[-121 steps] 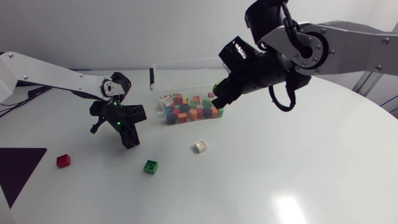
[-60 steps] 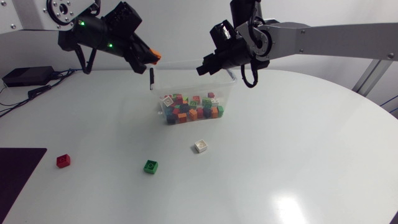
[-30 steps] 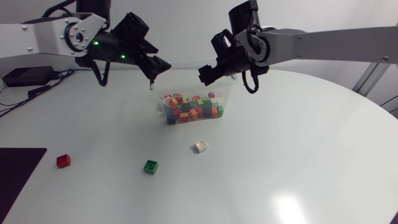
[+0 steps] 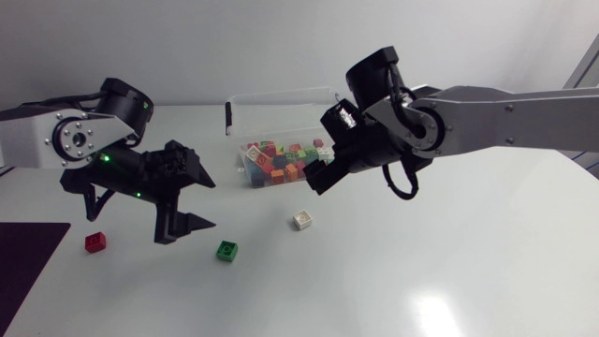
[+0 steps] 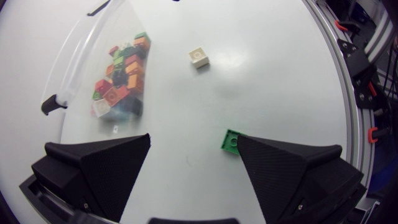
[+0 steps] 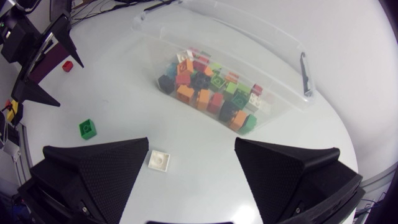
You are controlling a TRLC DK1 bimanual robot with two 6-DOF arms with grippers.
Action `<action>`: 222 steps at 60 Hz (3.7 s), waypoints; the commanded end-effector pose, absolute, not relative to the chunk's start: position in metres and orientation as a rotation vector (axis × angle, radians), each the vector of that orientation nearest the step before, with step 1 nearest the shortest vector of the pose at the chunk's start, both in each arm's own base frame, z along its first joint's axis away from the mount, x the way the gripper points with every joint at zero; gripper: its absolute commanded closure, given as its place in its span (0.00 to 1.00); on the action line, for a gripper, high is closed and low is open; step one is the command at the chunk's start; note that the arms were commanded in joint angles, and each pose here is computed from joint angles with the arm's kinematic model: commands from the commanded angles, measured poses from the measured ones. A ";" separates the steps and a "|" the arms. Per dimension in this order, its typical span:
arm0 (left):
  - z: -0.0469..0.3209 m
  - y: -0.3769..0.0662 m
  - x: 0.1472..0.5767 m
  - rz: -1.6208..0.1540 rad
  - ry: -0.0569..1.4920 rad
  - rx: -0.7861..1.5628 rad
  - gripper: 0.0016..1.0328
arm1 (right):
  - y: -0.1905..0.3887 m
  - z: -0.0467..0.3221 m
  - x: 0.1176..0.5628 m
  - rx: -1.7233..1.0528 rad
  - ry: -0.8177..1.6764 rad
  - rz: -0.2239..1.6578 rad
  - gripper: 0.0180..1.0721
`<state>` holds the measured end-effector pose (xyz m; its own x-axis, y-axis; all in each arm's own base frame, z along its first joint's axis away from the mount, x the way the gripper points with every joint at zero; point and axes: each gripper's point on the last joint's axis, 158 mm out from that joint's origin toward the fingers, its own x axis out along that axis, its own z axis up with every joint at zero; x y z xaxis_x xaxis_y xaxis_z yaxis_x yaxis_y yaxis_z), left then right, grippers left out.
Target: Place the duplo bricks in the container
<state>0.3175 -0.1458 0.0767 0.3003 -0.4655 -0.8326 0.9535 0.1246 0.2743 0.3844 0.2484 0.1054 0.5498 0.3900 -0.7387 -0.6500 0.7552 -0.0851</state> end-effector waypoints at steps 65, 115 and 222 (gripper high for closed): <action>-0.034 -0.161 0.287 -1.417 0.903 1.141 0.71 | 0.270 -0.043 0.373 -0.408 1.171 0.550 0.18; 0.162 -0.197 0.425 -1.036 0.505 0.819 0.71 | 0.253 0.107 0.401 -0.328 0.901 0.540 0.71; 0.331 -0.063 0.515 -0.243 0.107 0.289 0.04 | 0.220 0.197 0.541 -0.311 0.458 0.320 0.05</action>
<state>0.5249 -0.0776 0.3338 0.9591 -0.2405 -0.1493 0.2745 0.9190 0.2831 0.5475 0.2496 0.1754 0.8242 0.2670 -0.4994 -0.4025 0.8966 -0.1848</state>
